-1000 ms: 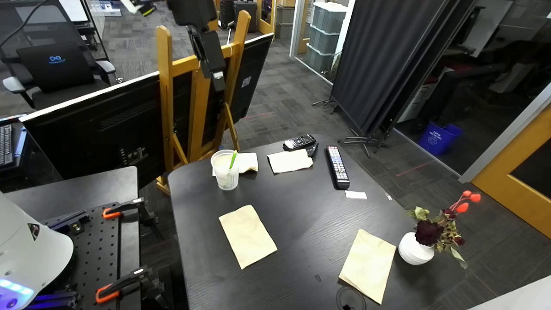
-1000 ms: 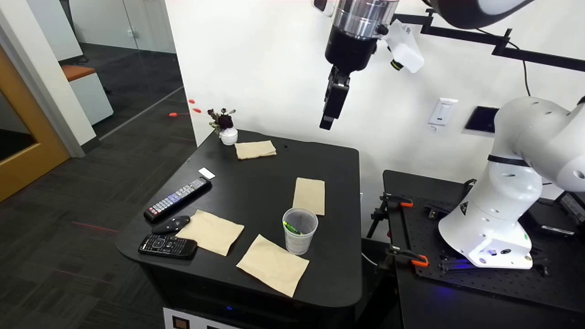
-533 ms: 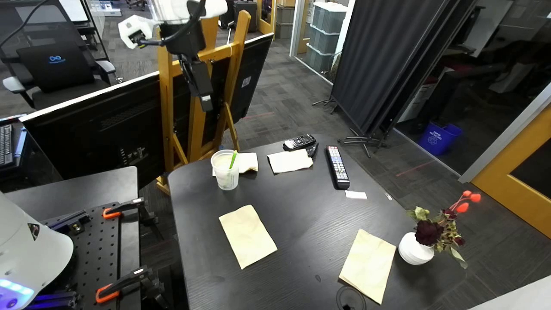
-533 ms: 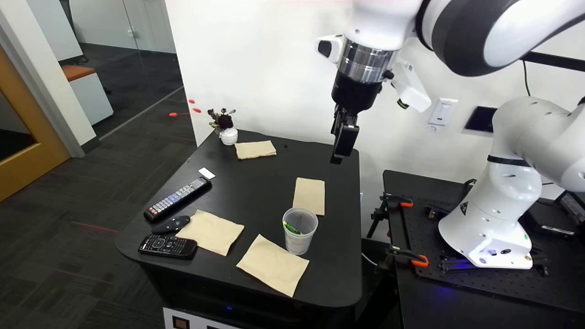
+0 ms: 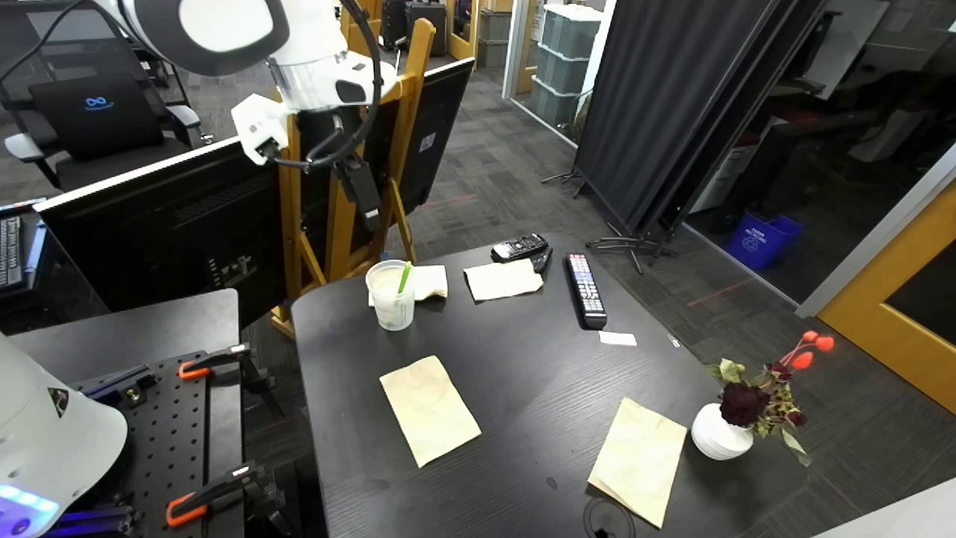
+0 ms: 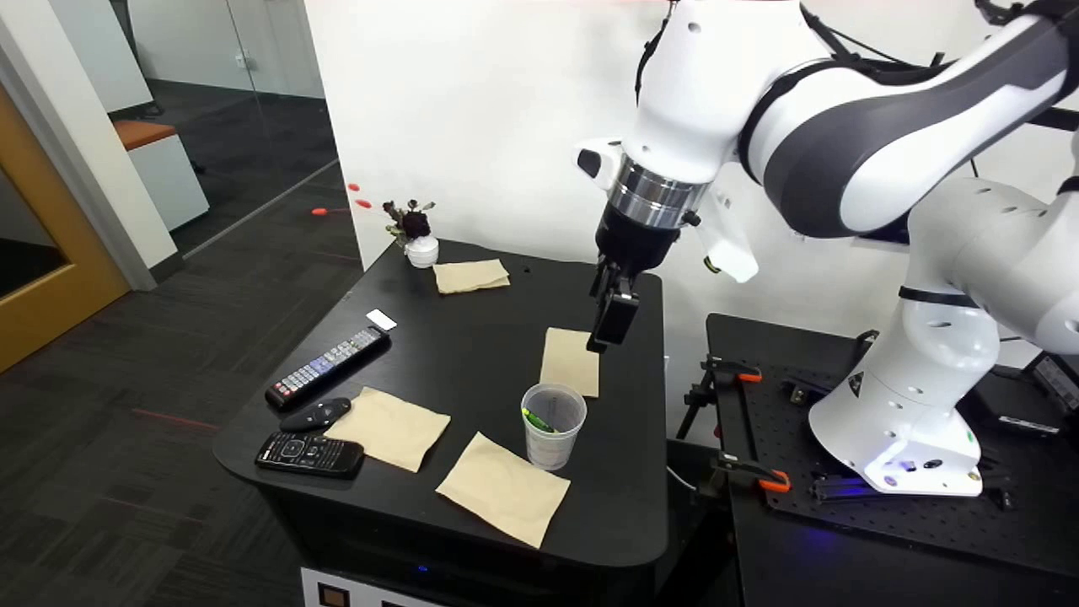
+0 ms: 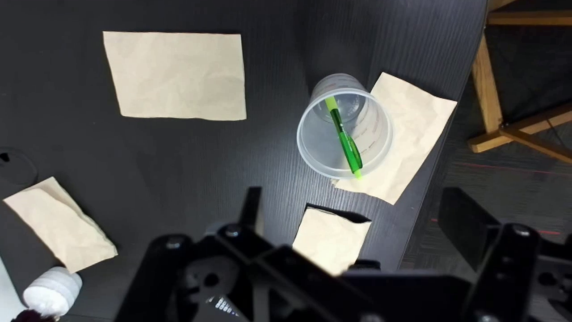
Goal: Remove the pen from the cup and put it on the table
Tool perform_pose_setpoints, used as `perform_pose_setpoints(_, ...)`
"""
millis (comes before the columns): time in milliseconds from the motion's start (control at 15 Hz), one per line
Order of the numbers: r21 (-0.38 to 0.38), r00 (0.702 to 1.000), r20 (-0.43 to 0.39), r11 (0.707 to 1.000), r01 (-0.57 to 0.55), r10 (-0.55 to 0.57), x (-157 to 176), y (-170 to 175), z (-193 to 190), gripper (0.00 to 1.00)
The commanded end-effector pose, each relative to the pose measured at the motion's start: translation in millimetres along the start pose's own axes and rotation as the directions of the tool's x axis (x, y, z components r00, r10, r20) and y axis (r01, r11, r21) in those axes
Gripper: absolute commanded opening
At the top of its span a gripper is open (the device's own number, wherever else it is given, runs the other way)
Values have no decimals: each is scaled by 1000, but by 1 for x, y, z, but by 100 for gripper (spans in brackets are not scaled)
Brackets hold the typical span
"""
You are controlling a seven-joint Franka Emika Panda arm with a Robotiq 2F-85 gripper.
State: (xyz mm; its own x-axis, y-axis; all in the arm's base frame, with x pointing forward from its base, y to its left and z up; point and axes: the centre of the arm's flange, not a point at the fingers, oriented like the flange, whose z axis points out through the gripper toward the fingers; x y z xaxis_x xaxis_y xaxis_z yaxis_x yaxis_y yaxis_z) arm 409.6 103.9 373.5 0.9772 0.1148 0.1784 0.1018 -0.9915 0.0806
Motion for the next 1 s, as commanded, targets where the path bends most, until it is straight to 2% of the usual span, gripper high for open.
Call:
perform_pose_setpoints(0,32,1000,5,999,-19,19,7,-7,29,100)
perform_pose_setpoints(533,96,997,79,995,11,-19,5,-20,84,100)
perform_pose_setpoints(667,72,996,92,997,4,-10,-2,-16,80,100)
perform_pose_setpoints(933,75,994,104,997,9,-17,-2,-19,87,100)
